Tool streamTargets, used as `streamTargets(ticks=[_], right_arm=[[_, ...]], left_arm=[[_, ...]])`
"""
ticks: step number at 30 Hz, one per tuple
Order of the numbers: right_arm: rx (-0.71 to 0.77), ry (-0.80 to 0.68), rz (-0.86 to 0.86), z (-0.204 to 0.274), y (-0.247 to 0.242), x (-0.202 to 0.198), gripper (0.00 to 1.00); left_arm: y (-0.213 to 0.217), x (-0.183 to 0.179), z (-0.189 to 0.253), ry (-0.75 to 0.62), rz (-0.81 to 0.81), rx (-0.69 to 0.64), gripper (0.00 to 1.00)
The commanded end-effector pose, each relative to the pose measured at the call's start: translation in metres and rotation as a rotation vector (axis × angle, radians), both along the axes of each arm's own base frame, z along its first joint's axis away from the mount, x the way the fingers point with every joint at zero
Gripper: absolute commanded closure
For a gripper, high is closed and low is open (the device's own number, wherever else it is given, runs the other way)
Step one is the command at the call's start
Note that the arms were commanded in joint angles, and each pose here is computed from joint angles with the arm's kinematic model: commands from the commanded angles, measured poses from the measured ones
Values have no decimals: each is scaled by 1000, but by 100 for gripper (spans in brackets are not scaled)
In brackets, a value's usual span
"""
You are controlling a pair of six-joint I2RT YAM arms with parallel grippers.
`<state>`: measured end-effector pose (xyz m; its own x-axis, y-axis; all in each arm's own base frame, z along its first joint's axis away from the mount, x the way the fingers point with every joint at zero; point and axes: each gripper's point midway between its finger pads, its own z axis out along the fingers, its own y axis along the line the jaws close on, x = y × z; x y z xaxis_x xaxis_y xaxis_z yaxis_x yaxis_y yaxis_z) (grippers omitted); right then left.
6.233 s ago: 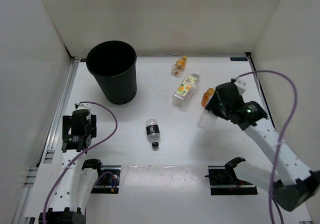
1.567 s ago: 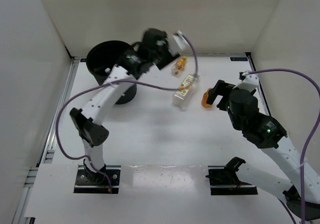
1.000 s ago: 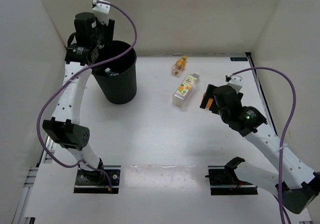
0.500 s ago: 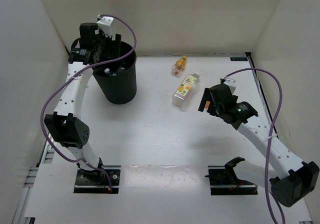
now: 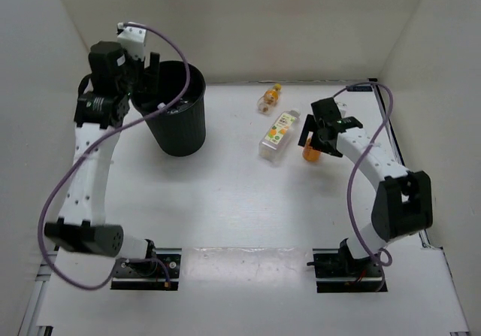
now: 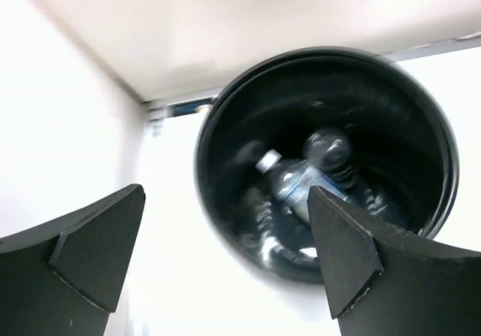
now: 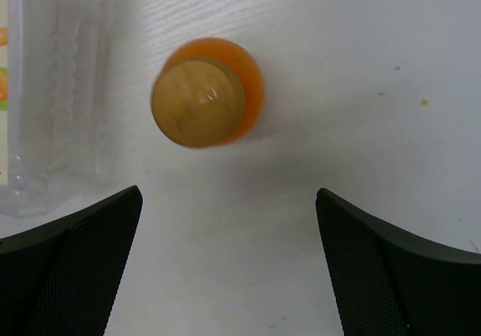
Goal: Put the plastic bottles in the bin
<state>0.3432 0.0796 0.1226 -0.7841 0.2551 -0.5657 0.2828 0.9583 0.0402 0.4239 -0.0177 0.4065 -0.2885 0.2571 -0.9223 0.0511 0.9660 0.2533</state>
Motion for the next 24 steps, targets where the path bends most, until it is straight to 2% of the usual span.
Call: streamTargets(ticks=[1,5,8,12,14,15,16,18,19,20,23,24], right_arm=[[27,-57,99,11,19,31,0],[-32,34,55,-12,13,48,0],[-61,81,-5,-28,3,48,0],[-73,116,-31,-44,-1,48,0],[-78,135,-40,-51,-5,48,7],[-81,144,-40,-52,-6,46,12],[-81,144,-40,-52,-6,46,28],[-81,120,-53,-43,-8,44,44],[-94,134,-57,-47,-12,36,49],[-99,121,-61,-45,-14,35,62],[-131,89,-62,-36,-21,25,83],[-151,60,-48,-25,-22,23,85]], left_arm=[[27,-48,17,-42,60,136,0],[54,-93,-31,38,137,180,0],[65,-112,-67,105,172,200,0],[70,-138,-78,90,200,186,0],[74,-141,-84,99,213,183,0],[77,-145,-84,100,225,174,0],[77,-145,-84,100,225,174,0],[83,-148,-85,111,254,180,0],[86,-150,-83,114,258,196,0],[90,-152,-82,115,280,200,0],[93,-154,-76,111,282,223,0],[94,-155,-75,111,290,226,0]])
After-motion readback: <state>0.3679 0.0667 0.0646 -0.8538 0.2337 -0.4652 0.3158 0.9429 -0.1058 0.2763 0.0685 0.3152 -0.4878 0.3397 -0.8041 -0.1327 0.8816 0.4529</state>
